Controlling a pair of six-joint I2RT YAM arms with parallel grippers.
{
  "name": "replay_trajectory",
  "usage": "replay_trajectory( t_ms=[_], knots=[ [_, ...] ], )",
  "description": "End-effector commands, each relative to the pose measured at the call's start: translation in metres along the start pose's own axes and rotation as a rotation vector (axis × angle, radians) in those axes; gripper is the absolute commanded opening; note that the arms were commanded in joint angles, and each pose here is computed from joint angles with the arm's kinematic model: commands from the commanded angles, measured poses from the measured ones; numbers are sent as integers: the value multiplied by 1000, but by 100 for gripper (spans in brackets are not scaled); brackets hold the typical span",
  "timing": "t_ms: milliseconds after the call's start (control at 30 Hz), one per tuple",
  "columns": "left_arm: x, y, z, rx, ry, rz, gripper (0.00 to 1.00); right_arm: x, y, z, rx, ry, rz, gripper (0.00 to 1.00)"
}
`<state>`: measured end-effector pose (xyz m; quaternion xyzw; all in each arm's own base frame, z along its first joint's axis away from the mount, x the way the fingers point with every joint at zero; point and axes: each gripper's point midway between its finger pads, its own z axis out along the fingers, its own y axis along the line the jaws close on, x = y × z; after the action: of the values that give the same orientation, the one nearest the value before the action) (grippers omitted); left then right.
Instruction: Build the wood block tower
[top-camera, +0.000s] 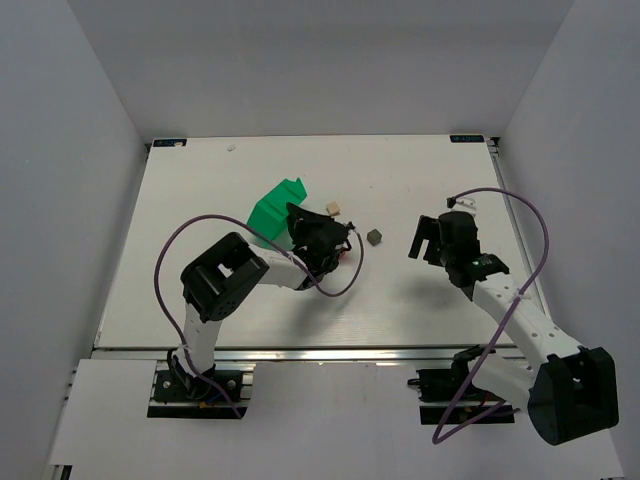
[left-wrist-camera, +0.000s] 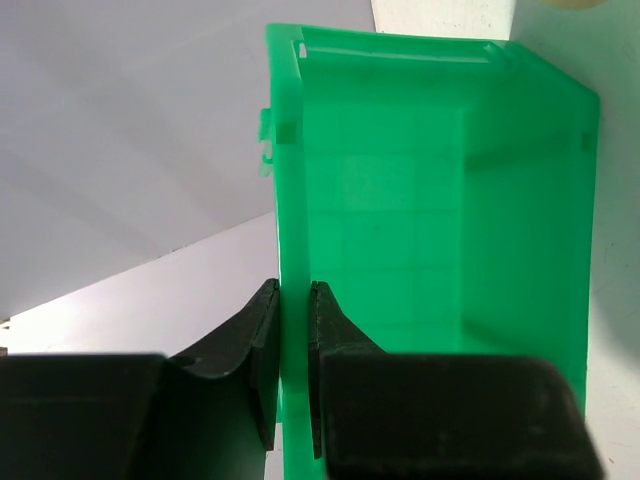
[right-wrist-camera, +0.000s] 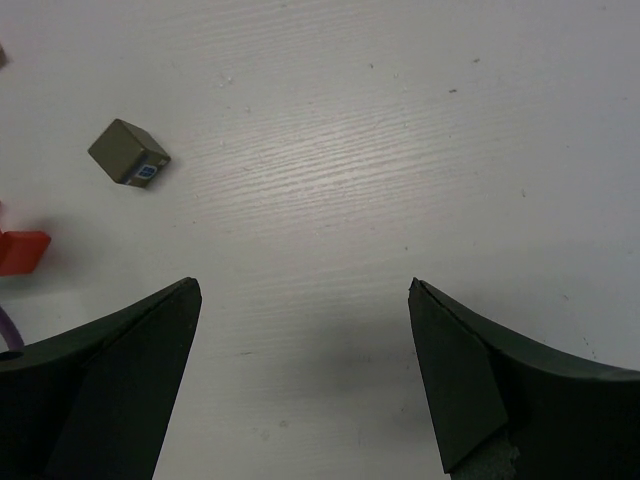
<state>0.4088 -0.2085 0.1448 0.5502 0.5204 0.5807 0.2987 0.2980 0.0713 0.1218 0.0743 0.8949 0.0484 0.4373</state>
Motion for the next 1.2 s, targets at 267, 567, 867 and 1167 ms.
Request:
replay_trajectory(
  t_ms=[267,567,867,1167],
  knots=[
    [25,62,5,110,-70,-582,0,-2,8,8,-17,33,51,90],
    [124,99,-13,81,-4,-1110,0,-14,25,3,-108,6,42,89],
    [201,16,-30,-19,235,-1791,3,-27,42,3,-194,-10,-16,89],
    [239,-50,8,-40,429,-1877,4,-30,110,-13,-613,-81,-315,89]
  ],
)
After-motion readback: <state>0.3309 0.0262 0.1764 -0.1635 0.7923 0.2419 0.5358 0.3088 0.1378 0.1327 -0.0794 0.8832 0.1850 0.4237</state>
